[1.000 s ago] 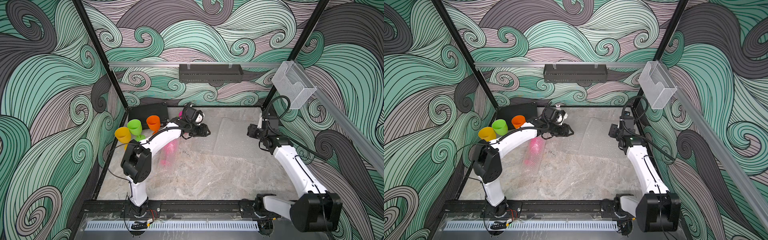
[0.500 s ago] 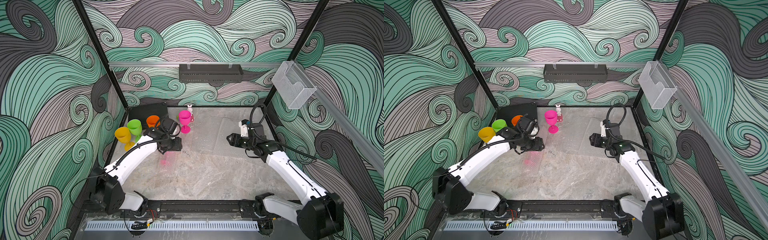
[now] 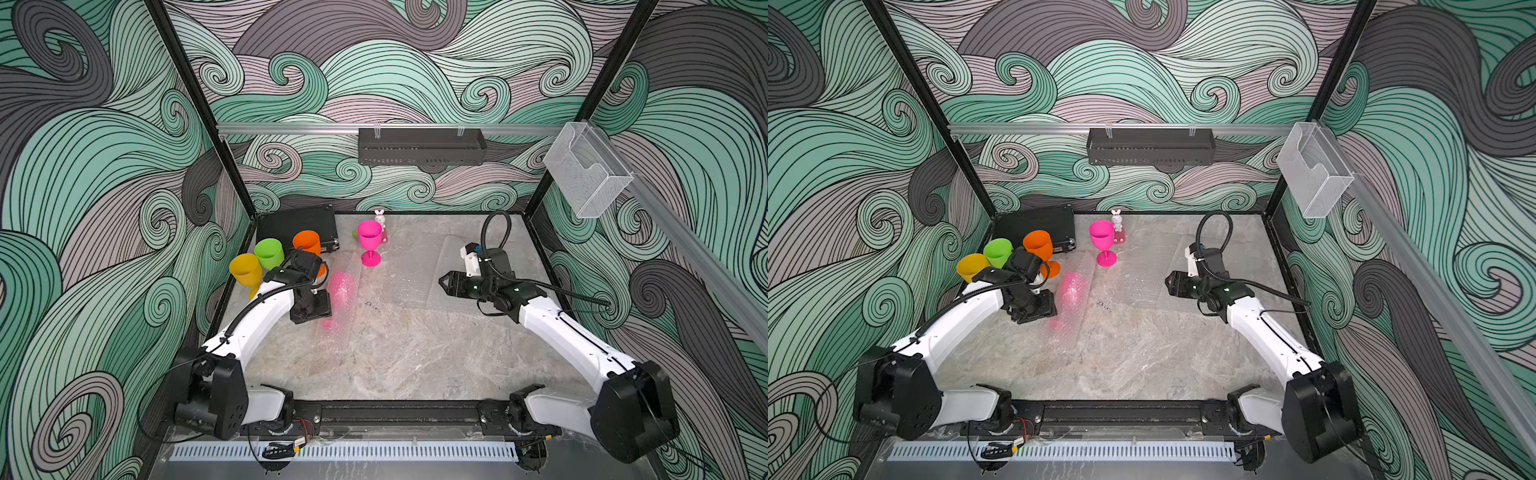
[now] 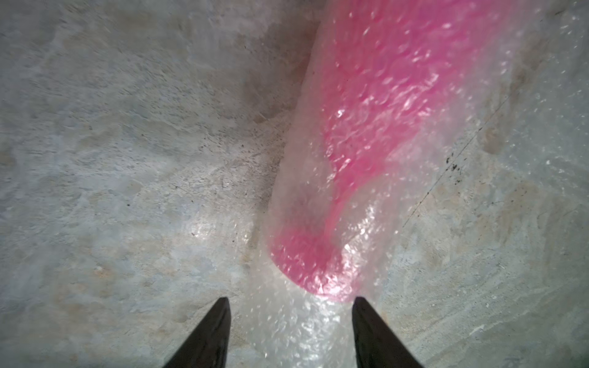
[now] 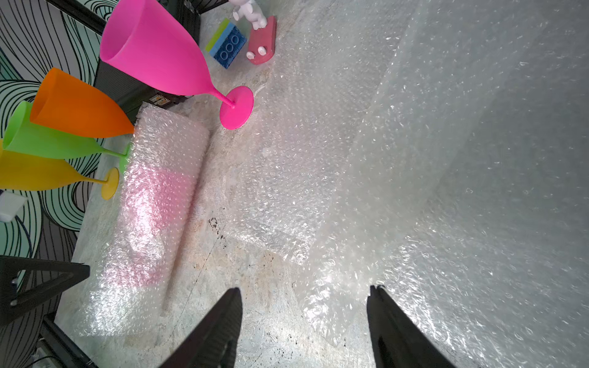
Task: Unpack wine glasses from bubble wrap
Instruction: Move the bubble wrap to the center of the board.
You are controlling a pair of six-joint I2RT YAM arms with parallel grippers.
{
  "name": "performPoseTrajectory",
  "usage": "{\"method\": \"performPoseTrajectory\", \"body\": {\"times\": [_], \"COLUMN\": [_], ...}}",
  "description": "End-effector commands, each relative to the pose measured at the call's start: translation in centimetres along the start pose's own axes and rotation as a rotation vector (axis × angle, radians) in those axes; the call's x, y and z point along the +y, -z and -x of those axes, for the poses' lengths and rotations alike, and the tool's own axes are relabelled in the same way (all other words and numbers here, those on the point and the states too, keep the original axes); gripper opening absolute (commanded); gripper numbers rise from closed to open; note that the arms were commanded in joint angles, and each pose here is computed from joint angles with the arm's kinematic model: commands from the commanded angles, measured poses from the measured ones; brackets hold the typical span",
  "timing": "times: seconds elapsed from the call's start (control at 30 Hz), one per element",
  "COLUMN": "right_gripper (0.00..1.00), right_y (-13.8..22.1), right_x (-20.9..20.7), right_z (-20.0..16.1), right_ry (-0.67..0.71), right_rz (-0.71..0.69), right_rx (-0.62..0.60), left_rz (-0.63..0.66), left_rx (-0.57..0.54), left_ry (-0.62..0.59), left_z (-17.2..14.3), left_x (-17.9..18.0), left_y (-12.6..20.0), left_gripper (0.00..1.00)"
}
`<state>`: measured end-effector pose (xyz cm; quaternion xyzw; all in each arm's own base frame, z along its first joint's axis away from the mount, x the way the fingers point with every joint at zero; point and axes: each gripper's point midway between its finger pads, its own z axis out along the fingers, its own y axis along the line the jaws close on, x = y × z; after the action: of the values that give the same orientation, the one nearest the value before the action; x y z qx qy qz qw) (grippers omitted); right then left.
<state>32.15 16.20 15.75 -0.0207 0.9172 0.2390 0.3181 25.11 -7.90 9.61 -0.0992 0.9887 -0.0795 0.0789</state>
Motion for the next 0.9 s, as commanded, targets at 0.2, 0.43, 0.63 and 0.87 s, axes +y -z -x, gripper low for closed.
{"method": "performPoseTrajectory", "body": {"times": [0.2,0.43,0.63,0.87], "right_gripper": [0.65,0.62,0.62,0.61], "right_y": [-0.9,-1.8,-1.9,-1.9], "right_x": [0.9,1.6,1.8,2.2], "right_z": [-0.3,-0.8,-0.9,-1.3], "right_ry": [0.002,0.008,0.011,0.02], "right_rz": [0.034,0.05,0.054,0.067], "right_rx": [0.014,0.041,0.043,0.053], "left_rz": [-0.175,-0.259,-0.314,-0.364], "left_rx": [0.062,0.093,0.096,0.07], "left_ry": [-0.008,-0.018,-0.048,-0.136], "left_z": [-0.4,-1.2,-1.8,-2.6], "left_x": [-2.9,-4.3,-5.5,-7.5], "left_y": [-1.9,-2.4,-2.0,-0.7], "left_gripper": [0.53,0.33,0.15,0.01]}}
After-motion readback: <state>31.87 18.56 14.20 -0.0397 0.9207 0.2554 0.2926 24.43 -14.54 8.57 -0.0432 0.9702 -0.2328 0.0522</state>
